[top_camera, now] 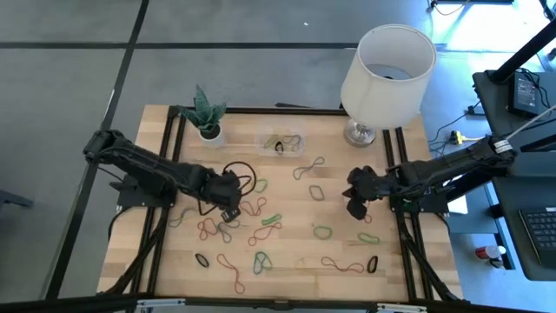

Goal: Pick and place rubber bands into bin
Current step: Put the red rubber band into the transparent bin

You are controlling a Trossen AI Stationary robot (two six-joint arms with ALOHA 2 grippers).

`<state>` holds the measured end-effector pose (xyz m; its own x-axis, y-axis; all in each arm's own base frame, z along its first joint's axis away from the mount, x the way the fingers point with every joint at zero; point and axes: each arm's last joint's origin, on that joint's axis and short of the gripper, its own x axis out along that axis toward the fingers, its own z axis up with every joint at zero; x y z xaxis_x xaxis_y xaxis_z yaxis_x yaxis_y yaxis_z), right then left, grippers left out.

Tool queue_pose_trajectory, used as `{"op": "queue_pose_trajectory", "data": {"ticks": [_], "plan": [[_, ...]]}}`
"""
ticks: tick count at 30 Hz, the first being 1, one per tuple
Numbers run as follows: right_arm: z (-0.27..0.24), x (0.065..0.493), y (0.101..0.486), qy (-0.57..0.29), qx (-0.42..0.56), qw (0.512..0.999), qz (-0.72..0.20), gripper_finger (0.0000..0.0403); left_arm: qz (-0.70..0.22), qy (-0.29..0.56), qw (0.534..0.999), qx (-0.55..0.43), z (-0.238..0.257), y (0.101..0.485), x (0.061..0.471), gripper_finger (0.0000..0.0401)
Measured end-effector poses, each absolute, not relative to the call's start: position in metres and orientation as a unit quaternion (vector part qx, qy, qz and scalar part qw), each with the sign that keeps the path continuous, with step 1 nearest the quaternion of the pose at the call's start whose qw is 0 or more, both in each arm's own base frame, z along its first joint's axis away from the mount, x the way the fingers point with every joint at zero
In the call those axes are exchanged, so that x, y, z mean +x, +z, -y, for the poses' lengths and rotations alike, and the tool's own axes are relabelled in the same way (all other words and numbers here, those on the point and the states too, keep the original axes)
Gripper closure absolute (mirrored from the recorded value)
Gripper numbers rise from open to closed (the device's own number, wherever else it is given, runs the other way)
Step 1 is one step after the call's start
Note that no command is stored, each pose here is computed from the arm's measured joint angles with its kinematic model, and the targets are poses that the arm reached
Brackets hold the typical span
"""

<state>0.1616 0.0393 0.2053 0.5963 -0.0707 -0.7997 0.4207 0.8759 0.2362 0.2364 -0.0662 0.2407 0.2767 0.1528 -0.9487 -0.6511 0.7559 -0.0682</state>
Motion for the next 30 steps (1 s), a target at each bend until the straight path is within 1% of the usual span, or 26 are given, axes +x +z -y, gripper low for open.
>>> {"op": "queue_pose_trajectory", "data": {"ticks": [3, 10, 13, 16, 21, 26, 30], "plan": [[-0.039, 0.159, 0.2, -0.138, 0.203, 0.866, -0.436, 0.0399, -0.548, 0.307, 0.729, -0.272, 0.076, 0.236, 0.23, 0.0329], [-0.039, 0.159, 0.199, -0.118, 0.177, 0.871, -0.443, 0.0399, -0.581, 0.381, 0.623, -0.36, 0.097, 0.224, 0.218, 0.0265], [-0.04, 0.16, 0.199, -0.114, 0.173, 0.873, -0.44, 0.0399, -0.573, 0.432, 0.566, -0.406, 0.104, 0.217, 0.218, 0.0251], [-0.04, 0.16, 0.199, -0.114, 0.172, 0.874, -0.441, 0.0399, -0.561, 0.471, 0.534, -0.422, 0.109, 0.209, 0.219, 0.0249], [-0.039, 0.16, 0.199, -0.112, 0.169, 0.874, -0.441, 0.0399, -0.556, 0.511, 0.502, -0.422, 0.115, 0.194, 0.223, 0.0257], [-0.04, 0.16, 0.199, -0.109, 0.164, 0.876, -0.441, 0.0399, -0.562, 0.528, 0.489, -0.409, 0.117, 0.182, 0.227, 0.0266], [-0.04, 0.16, 0.199, -0.109, 0.164, 0.876, -0.441, 0.0399, -0.568, 0.524, 0.485, -0.41, 0.118, 0.166, 0.223, 0.0273]]}}
